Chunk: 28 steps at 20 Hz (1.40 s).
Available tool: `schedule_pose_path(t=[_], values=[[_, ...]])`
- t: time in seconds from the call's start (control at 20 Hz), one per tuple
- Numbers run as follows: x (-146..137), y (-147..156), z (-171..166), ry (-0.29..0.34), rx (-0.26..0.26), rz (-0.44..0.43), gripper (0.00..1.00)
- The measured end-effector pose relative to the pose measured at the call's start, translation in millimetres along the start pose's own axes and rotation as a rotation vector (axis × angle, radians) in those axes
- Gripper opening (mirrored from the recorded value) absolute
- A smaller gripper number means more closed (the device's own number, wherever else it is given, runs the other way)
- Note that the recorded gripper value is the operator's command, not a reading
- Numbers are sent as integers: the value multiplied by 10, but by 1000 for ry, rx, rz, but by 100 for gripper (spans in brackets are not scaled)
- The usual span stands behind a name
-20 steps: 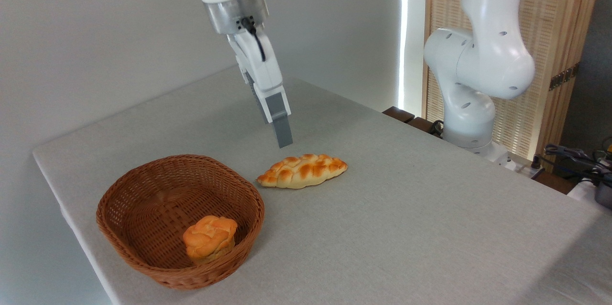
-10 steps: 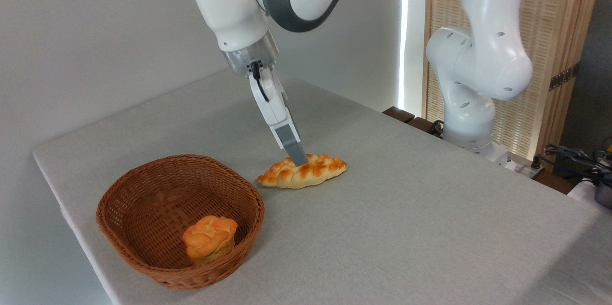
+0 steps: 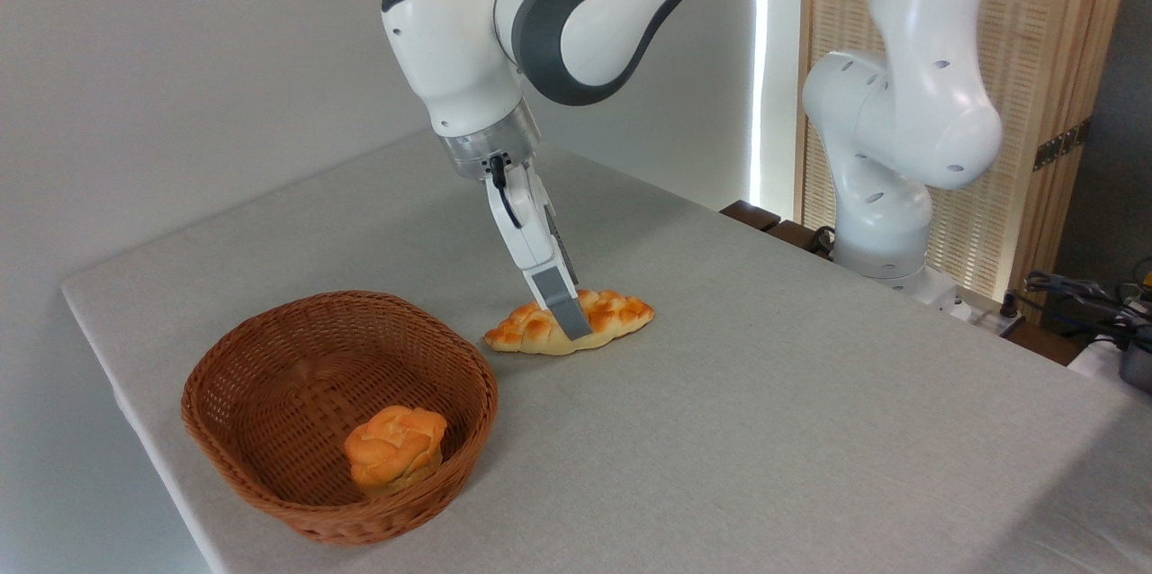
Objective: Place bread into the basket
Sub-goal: 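Close the gripper fingers around the middle of the braided roll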
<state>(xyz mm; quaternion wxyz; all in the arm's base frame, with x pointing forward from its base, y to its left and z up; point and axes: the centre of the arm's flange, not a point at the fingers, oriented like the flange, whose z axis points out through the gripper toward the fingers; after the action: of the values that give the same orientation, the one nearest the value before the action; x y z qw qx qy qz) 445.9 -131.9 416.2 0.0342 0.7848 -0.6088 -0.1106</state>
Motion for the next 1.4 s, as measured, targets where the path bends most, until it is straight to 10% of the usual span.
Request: schedule_pose_path(t=[0.2, 0.5, 1.4], values=[[18, 14, 99, -26, 8, 17, 96], [20, 13, 128, -30, 4, 18, 38], [56, 38, 59, -37, -1, 26, 37]])
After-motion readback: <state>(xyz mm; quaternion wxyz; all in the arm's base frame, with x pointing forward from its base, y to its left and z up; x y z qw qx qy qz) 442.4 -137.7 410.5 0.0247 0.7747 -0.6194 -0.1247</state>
